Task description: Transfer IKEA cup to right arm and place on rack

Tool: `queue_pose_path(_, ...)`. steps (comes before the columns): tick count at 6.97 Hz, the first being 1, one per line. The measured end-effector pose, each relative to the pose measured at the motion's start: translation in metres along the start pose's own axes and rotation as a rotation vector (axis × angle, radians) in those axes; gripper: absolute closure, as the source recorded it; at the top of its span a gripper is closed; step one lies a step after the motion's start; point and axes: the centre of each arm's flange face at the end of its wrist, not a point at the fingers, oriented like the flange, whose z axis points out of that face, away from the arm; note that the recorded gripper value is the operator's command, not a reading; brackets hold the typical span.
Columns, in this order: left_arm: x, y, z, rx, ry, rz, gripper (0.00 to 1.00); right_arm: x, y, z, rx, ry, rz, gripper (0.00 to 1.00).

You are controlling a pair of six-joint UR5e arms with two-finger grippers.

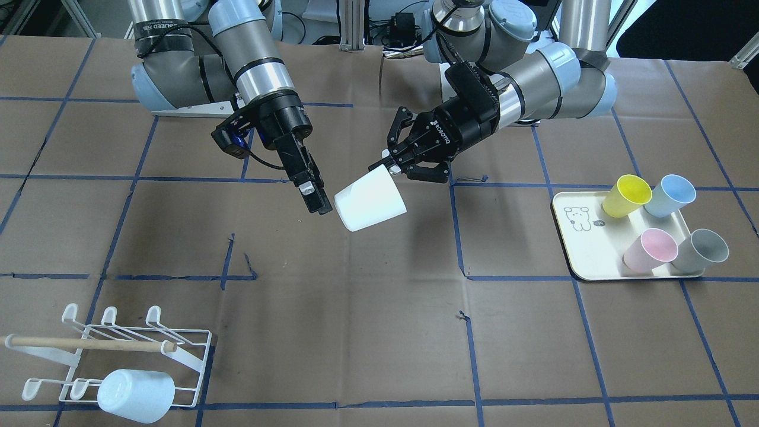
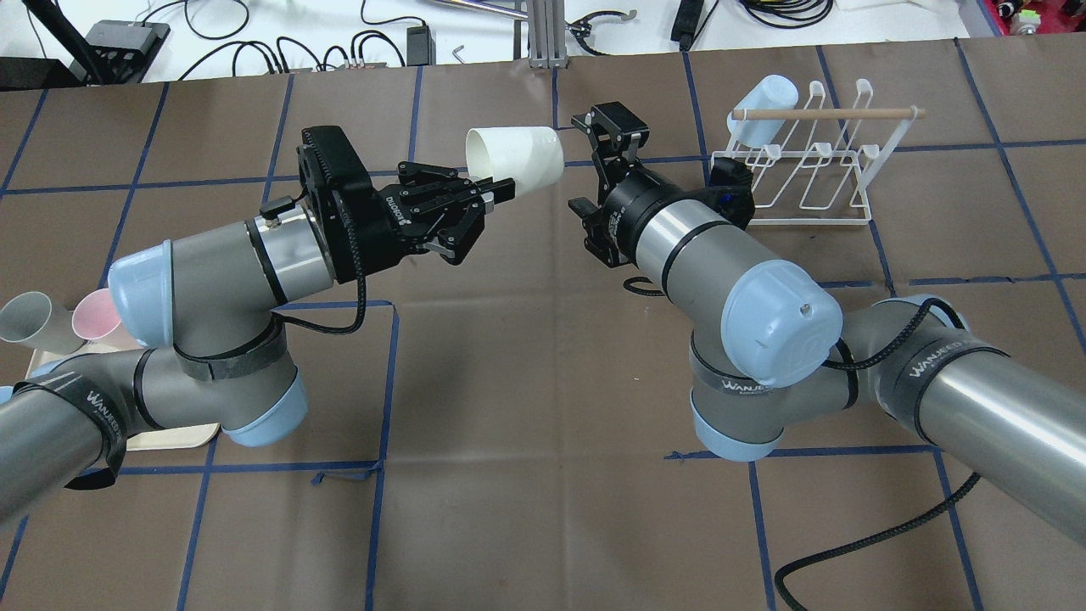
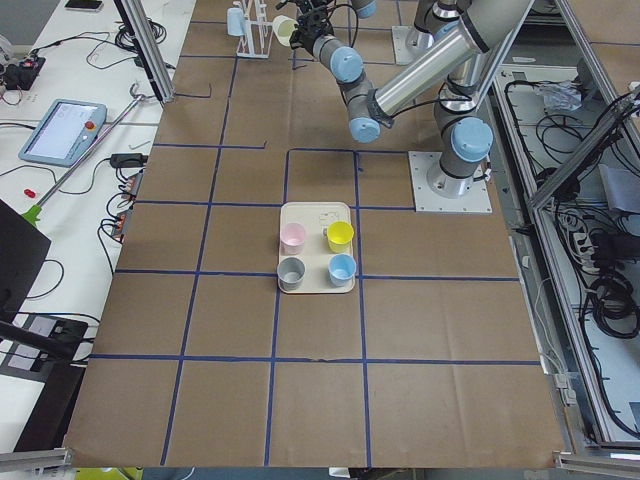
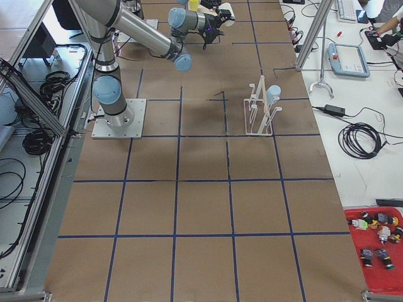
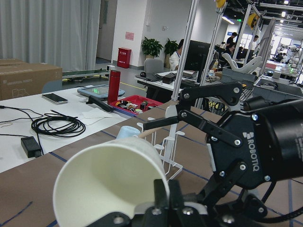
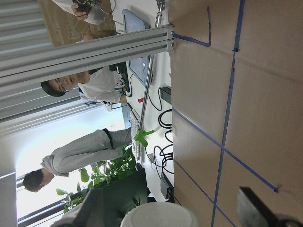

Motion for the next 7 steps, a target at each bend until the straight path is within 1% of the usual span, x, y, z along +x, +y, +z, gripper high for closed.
queue_pose_path(2, -0.001, 0.000, 0.000, -0.002, -0.005, -0.001, 0.94, -0.001, 0.011, 0.000, -0.019, -0.001, -0.007, 0.00)
queue_pose_path(4, -0.001, 0.000, 0.000, -0.003, -0.006, -0.001, 0.94, -0.005, 0.022, 0.004, -0.034, 0.008, -0.011, 0.00)
queue_pose_path(7, -0.001, 0.000, 0.000, -0.003, -0.007, -0.001, 0.93, -0.009, 0.029, 0.010, -0.044, 0.018, 0.008, 0.00)
